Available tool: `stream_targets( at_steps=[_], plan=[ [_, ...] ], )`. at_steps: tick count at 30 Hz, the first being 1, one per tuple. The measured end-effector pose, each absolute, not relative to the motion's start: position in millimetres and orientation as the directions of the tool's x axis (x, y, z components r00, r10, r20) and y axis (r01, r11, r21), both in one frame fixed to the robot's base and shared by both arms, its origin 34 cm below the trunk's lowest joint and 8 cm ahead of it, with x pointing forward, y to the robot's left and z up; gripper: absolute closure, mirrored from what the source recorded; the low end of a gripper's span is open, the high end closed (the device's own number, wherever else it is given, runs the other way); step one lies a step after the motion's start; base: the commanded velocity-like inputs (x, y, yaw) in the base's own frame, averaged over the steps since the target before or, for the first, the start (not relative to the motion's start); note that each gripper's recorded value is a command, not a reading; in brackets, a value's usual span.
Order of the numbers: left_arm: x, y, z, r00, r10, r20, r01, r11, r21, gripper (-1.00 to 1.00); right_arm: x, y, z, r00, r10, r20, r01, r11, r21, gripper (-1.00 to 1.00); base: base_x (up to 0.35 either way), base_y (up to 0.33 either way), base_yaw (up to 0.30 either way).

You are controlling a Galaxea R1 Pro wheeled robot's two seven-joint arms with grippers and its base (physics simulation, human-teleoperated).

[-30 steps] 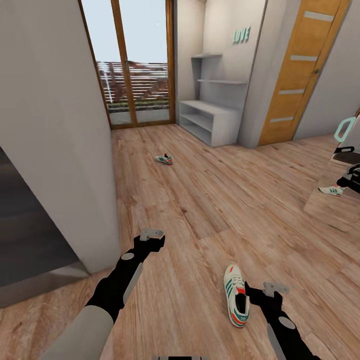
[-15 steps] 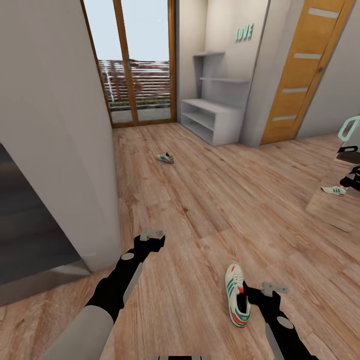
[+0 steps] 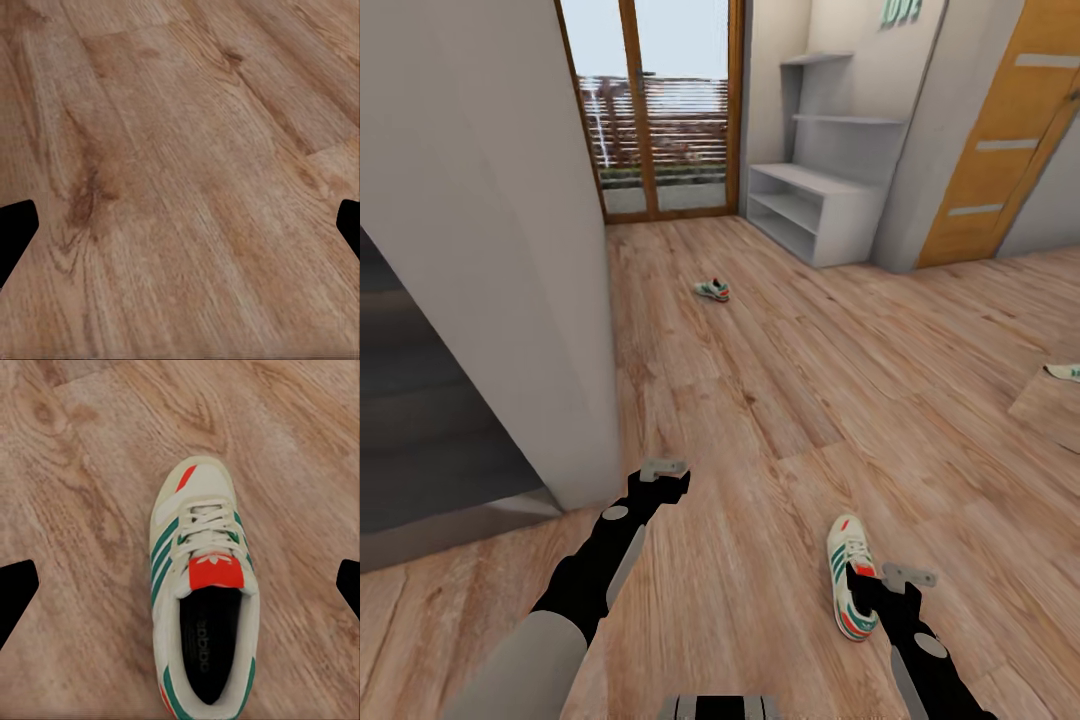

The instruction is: Pick up the two gym shoes and the two sandals from the corridor floor and place them onto the hallstand (shoe rack) in the corridor, making sure they are on the rack and not on the floor. Arrange them so the two gym shoes are next to each other and the two sandals are next to each other.

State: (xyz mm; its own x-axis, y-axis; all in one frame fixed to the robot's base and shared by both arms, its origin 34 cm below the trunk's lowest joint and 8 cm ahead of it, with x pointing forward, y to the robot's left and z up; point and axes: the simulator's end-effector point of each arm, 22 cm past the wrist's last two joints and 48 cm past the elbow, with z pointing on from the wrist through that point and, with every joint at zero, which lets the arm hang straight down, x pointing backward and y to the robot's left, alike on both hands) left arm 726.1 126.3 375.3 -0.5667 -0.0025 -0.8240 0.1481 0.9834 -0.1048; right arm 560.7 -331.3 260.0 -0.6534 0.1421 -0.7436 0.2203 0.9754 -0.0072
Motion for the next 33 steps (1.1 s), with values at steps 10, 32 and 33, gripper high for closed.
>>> stream_targets(
  at_steps=[10,32,33],
  plan=[
    [717.6,126.3,337.9,-0.613,-0.002,-0.79,0.142,0.983,-0.113,-1.0,545.3,-331.3,231.7,-0.695,0.146,-0.704,0.222,0.975,-0.017,-1.0,0.0,0.0,0.006],
    [705.2,126.3,295.7,-0.663,-0.002,-0.749,0.134,0.983,-0.122,-1.0,527.4,-331.4,201.9,-0.737,0.147,-0.66,0.222,0.975,-0.03,-1.0,0.0,0.0,-0.053],
    [704.1,126.3,292.2,-0.667,-0.002,-0.745,0.134,0.983,-0.122,-1.0,525.8,-331.3,199.4,-0.741,0.147,-0.656,0.221,0.975,-0.032,-1.0,0.0,0.0,0.0]
  ],
)
